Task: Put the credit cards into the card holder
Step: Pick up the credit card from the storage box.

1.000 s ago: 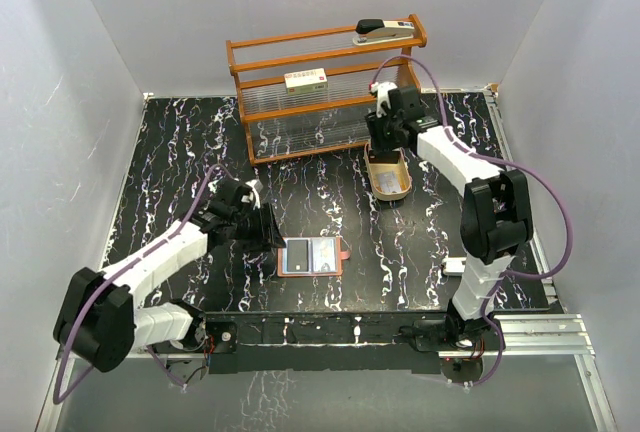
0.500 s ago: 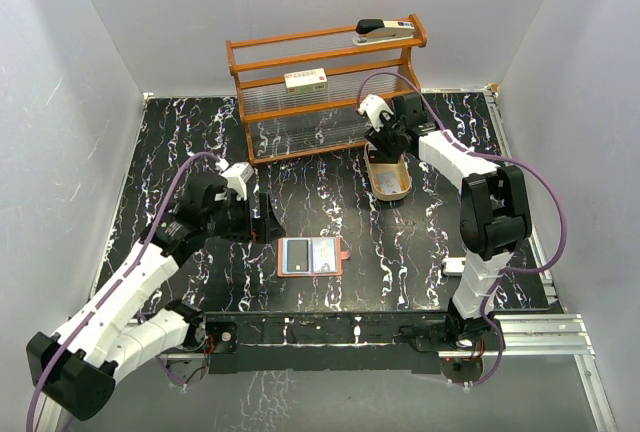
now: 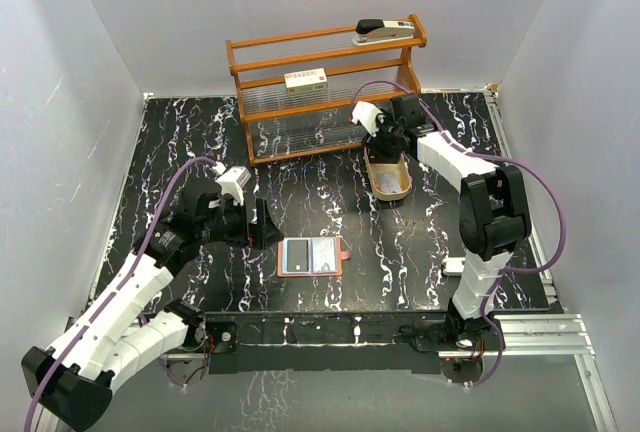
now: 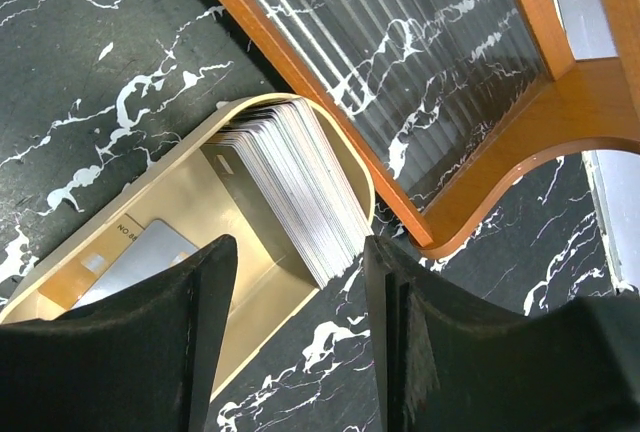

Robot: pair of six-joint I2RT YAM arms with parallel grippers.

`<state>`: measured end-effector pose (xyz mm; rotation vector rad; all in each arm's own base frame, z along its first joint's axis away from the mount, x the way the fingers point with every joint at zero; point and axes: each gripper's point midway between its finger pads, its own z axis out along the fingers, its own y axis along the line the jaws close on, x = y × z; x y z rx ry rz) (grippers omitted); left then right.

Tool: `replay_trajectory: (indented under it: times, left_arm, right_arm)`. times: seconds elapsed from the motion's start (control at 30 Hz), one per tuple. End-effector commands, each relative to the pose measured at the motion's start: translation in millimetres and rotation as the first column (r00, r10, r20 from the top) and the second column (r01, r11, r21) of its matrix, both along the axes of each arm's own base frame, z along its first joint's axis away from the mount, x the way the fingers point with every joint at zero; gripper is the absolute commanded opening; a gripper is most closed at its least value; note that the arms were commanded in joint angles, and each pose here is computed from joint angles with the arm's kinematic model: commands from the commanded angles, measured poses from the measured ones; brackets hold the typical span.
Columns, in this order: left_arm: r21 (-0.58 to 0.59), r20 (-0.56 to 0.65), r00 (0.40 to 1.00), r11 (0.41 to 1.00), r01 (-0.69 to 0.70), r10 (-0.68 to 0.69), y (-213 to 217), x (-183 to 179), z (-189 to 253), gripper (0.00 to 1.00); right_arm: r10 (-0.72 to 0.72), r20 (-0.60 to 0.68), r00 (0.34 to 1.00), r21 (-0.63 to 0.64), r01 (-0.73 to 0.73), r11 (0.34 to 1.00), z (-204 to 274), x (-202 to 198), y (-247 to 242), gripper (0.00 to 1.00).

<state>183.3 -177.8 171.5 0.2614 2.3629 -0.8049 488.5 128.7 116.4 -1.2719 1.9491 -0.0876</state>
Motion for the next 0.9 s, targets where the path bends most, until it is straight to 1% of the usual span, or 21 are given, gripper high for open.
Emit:
replay_trajectory:
  times: [0.0, 0.23, 0.4, 0.53, 0.7, 0.87]
  left_arm:
    - [-0.016, 0.028, 0.999, 1.0, 0.02, -0.02, -1.4, -2.8, 5.3, 0.99]
    - [-0.024, 0.04, 0.999, 0.999, 0.028, -0.027, -2.1, -3.6, 8.1, 0.99]
    - [-0.022, 0.032, 0.999, 0.999, 0.028, -0.027, -2.4, -3.4, 5.8, 0.99]
    - [-0.027, 0.034, 0.999, 0.999, 0.033, -0.032, -3.3, -4.1, 6.3, 0.99]
    - [-0.027, 0.029, 0.999, 0.999, 0.039, -0.038, -4.0, -4.4, 5.9, 0.99]
    - [-0.042, 0.044, 0.998, 0.998, 0.054, -0.052, -5.7, -6.4, 9.3, 0.99]
  right_arm:
    - [0.067, 0.079, 0.995, -0.023, -0.065, 0.998, 13.3, 5.9, 5.8, 0.52]
    - [0.103, 0.083, 0.991, -0.096, -0.095, 0.991, 3.4, 3.4, -0.3, 0.56]
    - [0.127, 0.083, 0.988, -0.116, -0.117, 0.986, -4.9, 2.6, 2.0, 0.57]
    - [0.108, 0.111, 0.988, -0.1, -0.097, 0.99, -2.7, 13.0, 5.8, 0.58]
    - [0.098, 0.112, 0.989, -0.148, -0.081, 0.986, -14.8, 20.6, 3.8, 0.58]
    - [0.096, 0.104, 0.99, -0.164, -0.078, 0.983, -25.0, 20.4, 1.7, 0.59]
